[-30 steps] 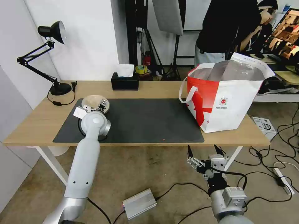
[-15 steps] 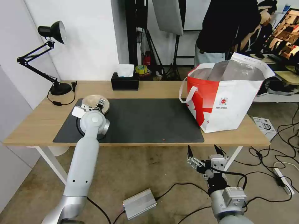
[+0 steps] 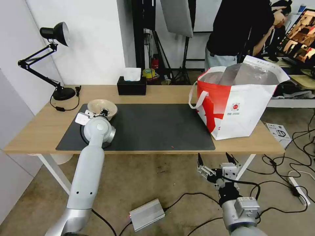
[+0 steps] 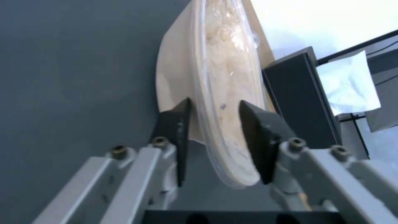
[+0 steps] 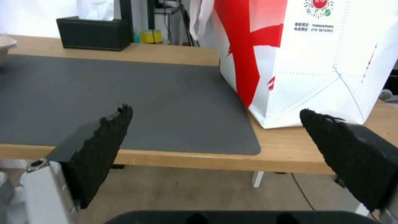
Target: Pick up the trash from the table and place it into the takeout bag.
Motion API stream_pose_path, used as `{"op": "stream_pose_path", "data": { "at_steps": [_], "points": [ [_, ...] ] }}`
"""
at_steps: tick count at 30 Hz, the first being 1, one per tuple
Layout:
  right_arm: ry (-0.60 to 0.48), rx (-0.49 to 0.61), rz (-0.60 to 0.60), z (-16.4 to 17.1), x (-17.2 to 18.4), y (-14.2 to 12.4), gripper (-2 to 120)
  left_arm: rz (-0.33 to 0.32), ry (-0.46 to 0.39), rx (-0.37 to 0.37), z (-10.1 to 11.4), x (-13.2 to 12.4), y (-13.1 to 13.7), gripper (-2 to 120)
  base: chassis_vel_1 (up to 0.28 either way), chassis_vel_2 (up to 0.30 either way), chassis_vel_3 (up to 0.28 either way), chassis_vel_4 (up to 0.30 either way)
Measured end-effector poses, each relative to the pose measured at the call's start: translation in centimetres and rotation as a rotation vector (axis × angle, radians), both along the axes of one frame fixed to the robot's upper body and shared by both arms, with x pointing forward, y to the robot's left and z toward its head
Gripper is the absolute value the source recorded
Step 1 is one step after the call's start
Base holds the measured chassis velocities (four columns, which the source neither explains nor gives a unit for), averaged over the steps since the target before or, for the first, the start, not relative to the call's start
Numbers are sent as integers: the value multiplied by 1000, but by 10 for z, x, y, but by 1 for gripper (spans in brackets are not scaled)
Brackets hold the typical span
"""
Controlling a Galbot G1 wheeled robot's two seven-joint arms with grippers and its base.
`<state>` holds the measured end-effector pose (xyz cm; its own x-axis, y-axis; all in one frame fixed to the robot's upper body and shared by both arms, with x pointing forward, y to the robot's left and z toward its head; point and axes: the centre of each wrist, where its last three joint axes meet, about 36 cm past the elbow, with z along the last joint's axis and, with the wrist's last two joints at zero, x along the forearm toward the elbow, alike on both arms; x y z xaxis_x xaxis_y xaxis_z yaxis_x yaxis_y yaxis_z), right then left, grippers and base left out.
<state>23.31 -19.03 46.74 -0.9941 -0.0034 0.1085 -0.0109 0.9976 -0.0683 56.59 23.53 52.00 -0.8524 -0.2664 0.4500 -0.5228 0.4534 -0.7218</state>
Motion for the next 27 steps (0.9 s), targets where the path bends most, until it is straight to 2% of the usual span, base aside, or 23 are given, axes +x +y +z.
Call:
{"op": "stream_pose_path", "data": {
  "at_steps": [1, 2, 5, 6, 8, 27],
  "points": [
    [0, 0, 0, 0, 0, 0, 100, 3, 1, 6, -1, -2, 3, 23, 0, 0, 0, 0],
    [0, 0, 0, 0, 0, 0, 100, 3, 1, 6, -1, -2, 3, 23, 0, 0, 0, 0],
    [0, 0, 0, 0, 0, 0, 100, 11, 4, 9, -3, -4, 6, 8, 0, 0, 0, 0],
    [0, 0, 0, 0, 0, 0, 100, 11, 4, 9, -3, -4, 6, 8, 0, 0, 0, 0],
    [0, 0, 0, 0, 0, 0, 100, 11, 7, 9, -5, -7, 6, 0, 0, 0, 0, 0],
    [0, 0, 0, 0, 0, 0, 100, -14, -31, 39, 0, -28, 7, 0, 0, 0, 0, 0]
  ]
}}
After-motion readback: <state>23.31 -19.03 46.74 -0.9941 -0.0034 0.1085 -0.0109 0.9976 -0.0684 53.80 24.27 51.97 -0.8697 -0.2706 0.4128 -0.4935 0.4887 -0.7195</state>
